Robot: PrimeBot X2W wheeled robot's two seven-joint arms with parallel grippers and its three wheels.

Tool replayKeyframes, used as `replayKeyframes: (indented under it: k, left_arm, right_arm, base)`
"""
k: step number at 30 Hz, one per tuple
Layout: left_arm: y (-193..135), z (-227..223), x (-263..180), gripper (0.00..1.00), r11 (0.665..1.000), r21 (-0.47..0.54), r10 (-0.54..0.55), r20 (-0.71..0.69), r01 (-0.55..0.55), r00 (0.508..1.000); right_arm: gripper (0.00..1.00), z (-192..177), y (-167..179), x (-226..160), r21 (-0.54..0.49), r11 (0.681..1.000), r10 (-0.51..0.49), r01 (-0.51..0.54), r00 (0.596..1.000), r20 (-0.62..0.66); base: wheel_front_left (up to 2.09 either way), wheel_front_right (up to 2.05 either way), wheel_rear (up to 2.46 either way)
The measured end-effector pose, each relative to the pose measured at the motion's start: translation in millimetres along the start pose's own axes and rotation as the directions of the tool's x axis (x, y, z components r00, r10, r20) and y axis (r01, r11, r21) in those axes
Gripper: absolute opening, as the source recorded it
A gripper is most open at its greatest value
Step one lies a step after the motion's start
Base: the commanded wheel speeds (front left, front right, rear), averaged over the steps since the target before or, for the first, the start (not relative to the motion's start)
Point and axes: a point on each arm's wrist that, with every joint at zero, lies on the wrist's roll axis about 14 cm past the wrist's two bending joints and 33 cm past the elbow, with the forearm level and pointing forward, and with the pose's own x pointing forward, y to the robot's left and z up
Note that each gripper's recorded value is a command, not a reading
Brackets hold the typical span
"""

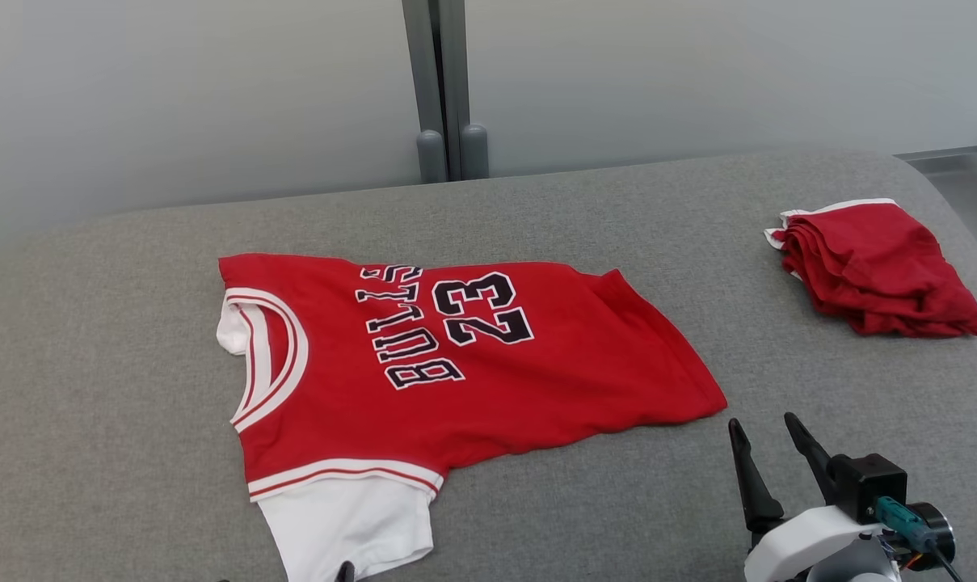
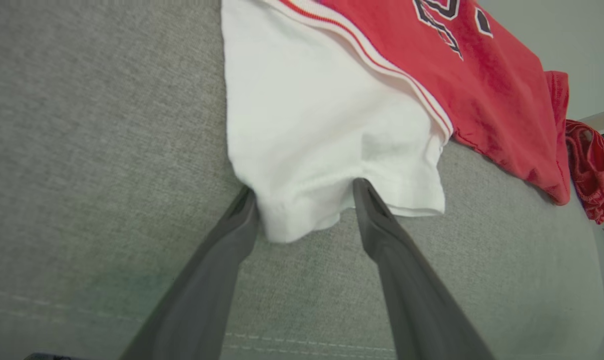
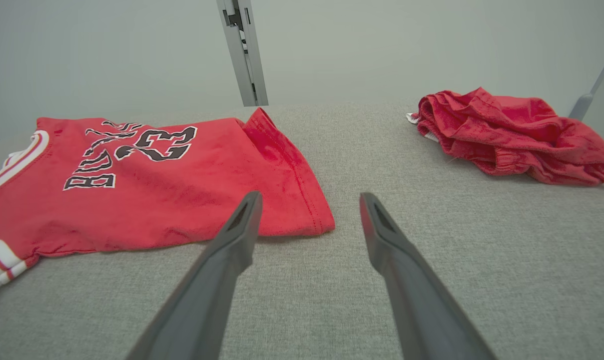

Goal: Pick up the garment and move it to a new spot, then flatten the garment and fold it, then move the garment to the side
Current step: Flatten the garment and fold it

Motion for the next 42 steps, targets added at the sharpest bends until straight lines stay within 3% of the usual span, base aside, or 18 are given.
replayKeyframes:
  k: [2, 3, 12, 22, 30, 31, 32, 35, 36, 42]
  left_arm:
    - [-2, 4, 1, 0.04, 1.0, -0.014, -0.006, 0.021, 0.006, 1.0]
    - [-3, 6, 2, 0.0, 1.0, -0.018, -0.01, 0.032, 0.01, 0.999]
    - [-11, 42, -1, 0.0, 0.998, 0.05, -0.044, 0.189, 0.036, 0.981]
    - [-14, 63, -5, 0.0, 0.997, 0.061, -0.053, 0.261, 0.039, 0.964]
    - [-12, 69, -4, 0.0, 0.998, 0.056, -0.041, 0.278, 0.027, 0.96]
    - [-12, 70, -4, 0.0, 0.998, 0.055, -0.04, 0.28, 0.025, 0.959]
    - [-12, 71, -4, 0.0, 0.998, 0.055, -0.039, 0.284, 0.025, 0.958]
    - [-14, 73, -4, 0.0, 0.998, 0.058, -0.046, 0.293, 0.031, 0.955]
    - [-16, 75, -4, 0.0, 0.998, 0.06, -0.052, 0.297, 0.035, 0.953]
    - [-34, 92, -3, 0.0, 0.99, 0.109, -0.117, 0.335, 0.085, 0.935]
  right_arm:
    - [1.0, -1, -1, 1, -0.005, 1.0, -0.001, 0.001, 1.0, -0.003]
    - [1.0, -2, -1, 1, -0.007, 1.0, -0.003, 0.003, 1.0, -0.008]
    - [1.0, -23, -18, 18, -0.073, 0.997, -0.043, 0.036, 0.993, -0.107]
    - [1.0, -48, -14, 51, -0.093, 0.996, -0.038, 0.012, 0.957, -0.286]
    - [1.0, -82, 6, 59, -0.094, 0.993, 0.013, -0.064, 0.887, -0.461]
    - [0.78, -83, 9, 60, -0.09, 0.993, 0.021, -0.071, 0.883, -0.469]
    - [0.47, -84, 12, 61, -0.083, 0.994, 0.029, -0.078, 0.878, -0.478]
    - [0.04, -84, 19, 62, -0.057, 0.994, 0.051, -0.089, 0.872, -0.487]
    - [0.0, -84, 22, 62, -0.046, 0.995, 0.059, -0.093, 0.872, -0.486]
    - [0.0, -60, 34, 74, 0.007, 0.995, 0.094, -0.101, 0.906, -0.413]
  base:
    - [0.0, 0.0, 0.0]
    - [0.0, 0.0, 0.0]
    - [0.0, 0.0, 0.0]
    - [0.0, 0.0, 0.0]
    - [0.0, 0.0, 0.0]
    - [0.0, 0.0, 0.0]
    - [0.0, 0.0, 0.0]
    - [0.0, 0.0, 0.0]
    - [0.0, 0.0, 0.0]
    - [0.0, 0.0, 0.0]
